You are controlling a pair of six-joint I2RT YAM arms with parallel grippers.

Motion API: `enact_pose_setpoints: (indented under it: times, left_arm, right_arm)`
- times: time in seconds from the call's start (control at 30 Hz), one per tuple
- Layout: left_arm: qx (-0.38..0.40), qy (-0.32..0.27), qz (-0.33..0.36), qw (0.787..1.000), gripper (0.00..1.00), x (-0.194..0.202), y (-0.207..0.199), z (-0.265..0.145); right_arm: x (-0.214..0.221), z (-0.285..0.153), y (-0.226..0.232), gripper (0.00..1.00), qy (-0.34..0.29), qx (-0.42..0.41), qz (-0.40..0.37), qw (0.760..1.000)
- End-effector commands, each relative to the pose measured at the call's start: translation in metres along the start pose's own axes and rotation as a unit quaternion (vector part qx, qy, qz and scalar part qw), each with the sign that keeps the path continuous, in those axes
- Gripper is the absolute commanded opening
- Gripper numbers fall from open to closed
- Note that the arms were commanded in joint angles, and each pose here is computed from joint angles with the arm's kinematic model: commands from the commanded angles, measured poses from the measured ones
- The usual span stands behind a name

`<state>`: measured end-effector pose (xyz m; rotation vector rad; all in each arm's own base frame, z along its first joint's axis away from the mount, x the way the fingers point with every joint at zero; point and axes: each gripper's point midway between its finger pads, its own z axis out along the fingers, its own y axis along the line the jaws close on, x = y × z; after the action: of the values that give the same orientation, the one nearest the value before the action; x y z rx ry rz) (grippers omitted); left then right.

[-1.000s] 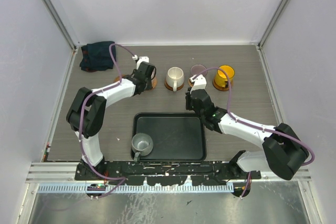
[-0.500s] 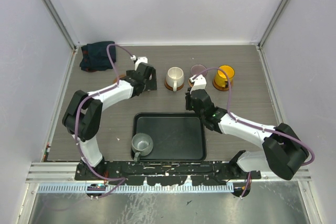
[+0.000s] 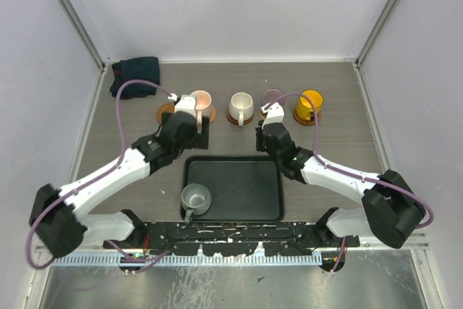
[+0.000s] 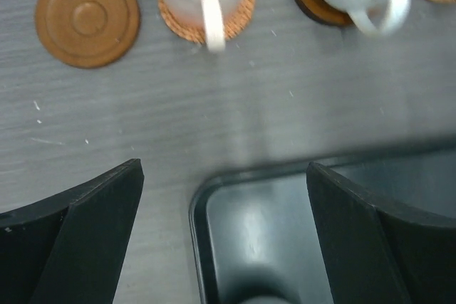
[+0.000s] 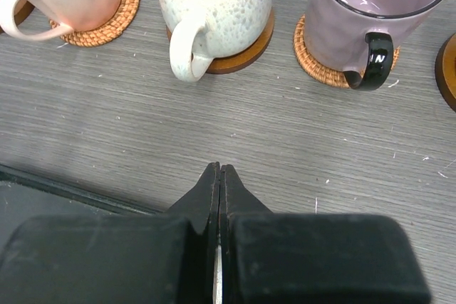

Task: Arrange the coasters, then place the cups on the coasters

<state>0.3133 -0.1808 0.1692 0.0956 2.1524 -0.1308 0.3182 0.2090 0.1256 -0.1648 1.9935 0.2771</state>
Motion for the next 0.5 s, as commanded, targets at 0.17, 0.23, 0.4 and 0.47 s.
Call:
enact_pose_setpoints:
  times: [0.17, 0.23, 0.4, 0.47]
  left_arm:
    - [0.118, 0.034, -0.006, 0.992, 0.98, 0.055, -0.009, -0.099]
    - [0.129, 0.043, -0.009, 0.991, 0.98, 0.06, -0.009, -0.108]
    - [0.159, 0.083, 0.004, 0.984, 0.98, 0.082, -0.02, -0.121]
    - [0.177, 0.099, 0.005, 0.979, 0.98, 0.092, -0.029, -0.127]
  right_arm:
    - [-0.054, -0.005, 0.006, 0.25, -0.06, 0.002, 0.012, 0.998]
    - [-0.055, -0.004, 0.007, 0.33, -0.06, 0.0, 0.014, 0.998]
    - [-0.054, -0.003, 0.006, 0.45, -0.058, 0.003, 0.017, 0.998]
    - [-0.053, -0.004, 0.004, 0.49, -0.056, 0.007, 0.016, 0.998]
